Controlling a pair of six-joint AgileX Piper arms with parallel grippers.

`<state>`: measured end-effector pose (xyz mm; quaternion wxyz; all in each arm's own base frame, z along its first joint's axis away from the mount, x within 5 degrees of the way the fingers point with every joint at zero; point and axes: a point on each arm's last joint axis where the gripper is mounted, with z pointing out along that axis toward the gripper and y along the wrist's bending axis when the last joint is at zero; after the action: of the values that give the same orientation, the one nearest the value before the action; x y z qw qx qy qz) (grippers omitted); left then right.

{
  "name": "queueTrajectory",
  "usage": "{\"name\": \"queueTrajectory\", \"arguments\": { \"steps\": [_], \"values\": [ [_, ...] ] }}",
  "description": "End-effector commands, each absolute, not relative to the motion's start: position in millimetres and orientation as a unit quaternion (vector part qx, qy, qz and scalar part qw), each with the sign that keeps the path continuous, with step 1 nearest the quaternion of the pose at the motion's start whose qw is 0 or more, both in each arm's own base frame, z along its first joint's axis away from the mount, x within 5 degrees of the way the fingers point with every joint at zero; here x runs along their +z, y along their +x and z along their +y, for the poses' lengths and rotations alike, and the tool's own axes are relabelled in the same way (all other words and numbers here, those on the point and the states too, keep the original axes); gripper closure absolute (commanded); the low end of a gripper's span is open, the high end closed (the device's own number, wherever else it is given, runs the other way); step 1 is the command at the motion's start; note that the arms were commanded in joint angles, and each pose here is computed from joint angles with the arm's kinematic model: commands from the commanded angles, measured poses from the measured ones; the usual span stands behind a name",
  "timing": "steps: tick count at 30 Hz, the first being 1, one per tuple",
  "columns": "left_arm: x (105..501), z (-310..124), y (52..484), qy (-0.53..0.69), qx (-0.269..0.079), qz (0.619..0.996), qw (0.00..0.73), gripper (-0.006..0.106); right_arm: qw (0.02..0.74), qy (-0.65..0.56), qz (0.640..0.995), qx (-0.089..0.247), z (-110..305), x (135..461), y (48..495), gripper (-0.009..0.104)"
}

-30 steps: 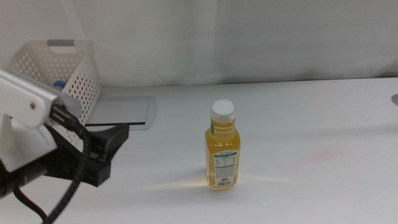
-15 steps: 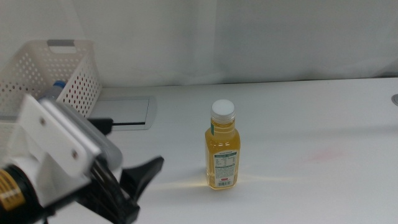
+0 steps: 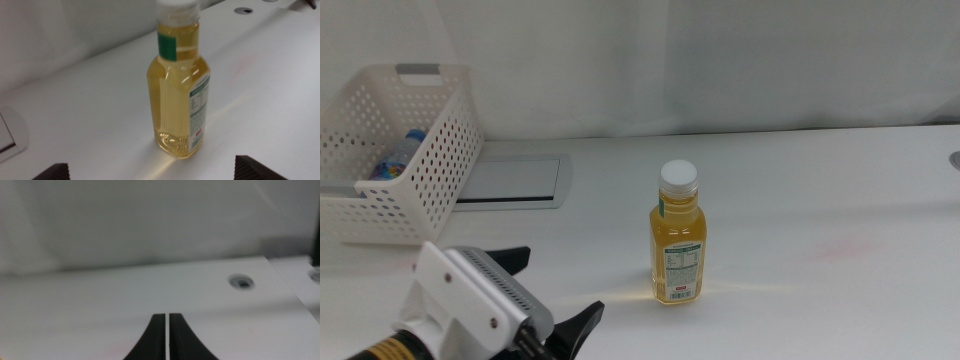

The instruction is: Use arms to grab the bottles and put them into the dustbin to the left of the table.

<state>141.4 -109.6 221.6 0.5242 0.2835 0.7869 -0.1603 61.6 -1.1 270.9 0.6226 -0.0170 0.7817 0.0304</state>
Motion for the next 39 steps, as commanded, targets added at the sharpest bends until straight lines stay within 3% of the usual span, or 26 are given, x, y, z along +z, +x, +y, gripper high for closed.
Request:
{"name": "queueTrajectory", "arguments": {
  "steps": [1,4,7,13,21,26,39],
  "values": [
    [213.2,-112.0,145.0,0.259,-0.172,0.79,0.529,0.015,0.664,-0.054,0.745,0.043,6.2,263.2,66.8,0.098],
    [206.3,-119.3,153.0,0.264,-0.174,0.779,0.541,0.015,0.685,-0.089,0.719,0.07,15.4,239.2,70.6,0.098],
    [198.0,-128.7,158.6,0.268,-0.198,0.773,0.541,0.015,0.676,-0.1,0.725,0.079,18.2,218.0,71.2,0.098],
    [179.2,-147.9,162.2,0.33,-0.234,0.743,0.534,0.015,0.672,-0.097,0.73,0.077,17.7,216.9,71.2,0.098],
    [150.6,-161.5,175.3,0.313,-0.264,0.735,0.54,0.015,0.672,-0.097,0.73,0.077,17.7,216.9,71.2,0.098],
    [137.2,-166.6,194.2,0.258,-0.255,0.749,0.554,0.015,0.674,-0.098,0.728,0.078,17.9,217.3,71.2,0.098],
    [133.7,-197.1,232.4,0.251,-0.267,0.731,0.576,0.015,0.674,-0.098,0.728,0.078,17.9,217.3,71.2,0.098]
  ]
}}
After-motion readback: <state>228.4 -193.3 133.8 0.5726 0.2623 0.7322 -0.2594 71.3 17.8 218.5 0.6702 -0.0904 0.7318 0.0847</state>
